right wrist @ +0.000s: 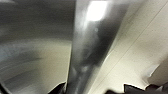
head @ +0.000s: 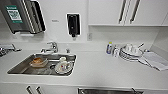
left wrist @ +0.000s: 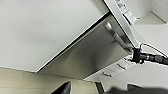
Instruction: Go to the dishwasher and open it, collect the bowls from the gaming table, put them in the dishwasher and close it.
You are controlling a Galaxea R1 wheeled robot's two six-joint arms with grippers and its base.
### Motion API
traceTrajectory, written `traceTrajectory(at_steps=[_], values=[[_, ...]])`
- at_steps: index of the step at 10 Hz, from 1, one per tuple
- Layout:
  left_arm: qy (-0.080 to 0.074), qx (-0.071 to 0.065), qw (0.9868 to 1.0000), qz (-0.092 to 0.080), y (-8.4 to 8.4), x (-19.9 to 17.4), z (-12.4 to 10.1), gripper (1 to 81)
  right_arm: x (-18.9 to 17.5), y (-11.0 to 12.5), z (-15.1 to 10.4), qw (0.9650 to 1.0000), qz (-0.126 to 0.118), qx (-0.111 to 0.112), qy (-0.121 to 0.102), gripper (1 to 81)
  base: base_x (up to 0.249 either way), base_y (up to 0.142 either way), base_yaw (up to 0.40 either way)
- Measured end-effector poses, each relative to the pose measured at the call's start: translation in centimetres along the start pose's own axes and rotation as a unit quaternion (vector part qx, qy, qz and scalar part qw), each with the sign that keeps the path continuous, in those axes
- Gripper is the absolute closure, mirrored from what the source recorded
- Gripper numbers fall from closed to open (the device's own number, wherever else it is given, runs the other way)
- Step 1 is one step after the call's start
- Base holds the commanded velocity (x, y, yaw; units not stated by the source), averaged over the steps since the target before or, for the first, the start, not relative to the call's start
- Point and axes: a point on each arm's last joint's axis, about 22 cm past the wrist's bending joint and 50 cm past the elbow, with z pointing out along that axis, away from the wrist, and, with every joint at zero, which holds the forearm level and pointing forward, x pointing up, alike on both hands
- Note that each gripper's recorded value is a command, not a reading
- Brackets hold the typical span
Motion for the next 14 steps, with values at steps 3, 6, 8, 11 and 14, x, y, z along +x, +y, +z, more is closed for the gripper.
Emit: traceTrajectory(at_steps=[3, 6, 8, 11, 14], values=[[0.001, -0.001, 1.0, 0.0, 0.0, 0.1, 0.0, 1.0, 0.0, 0.2, 0.0, 1.0, 0.003, 0.007, 0.001, 1.0, 0.0, 0.0, 0.0], [0.002, -0.002, 1.0, 0.001, 0.0, 0.1, 0.0, 1.0, 0.5, 0.5, -0.7, 0.9999, 0.004, 0.01, 0.007, 1.0, 0.0, 0.0, 0.0], [0.002, -0.002, 1.0, 0.001, 0.0, 0.1, 0.0, 1.0, 0.6, 0.5, -1.1, 0.9999, 0.004, 0.009, 0.009, 1.0, 0.0, 0.0, 0.0], [0.003, -0.002, 1.0, 0.001, 0.1, 0.1, 0.0, 1.0, 0.6, 0.5, -1.0, 0.9999, 0.004, 0.01, 0.008, 1.0, 0.0, 0.0, 0.0], [0.003, -0.006, 1.0, 0.002, 0.2, 0.1, 0.0, 1.0, -0.2, 0.3, 0.0, 0.9999, 0.004, 0.01, 0.0, 1.0, 0.0, 0.0, 0.0]])
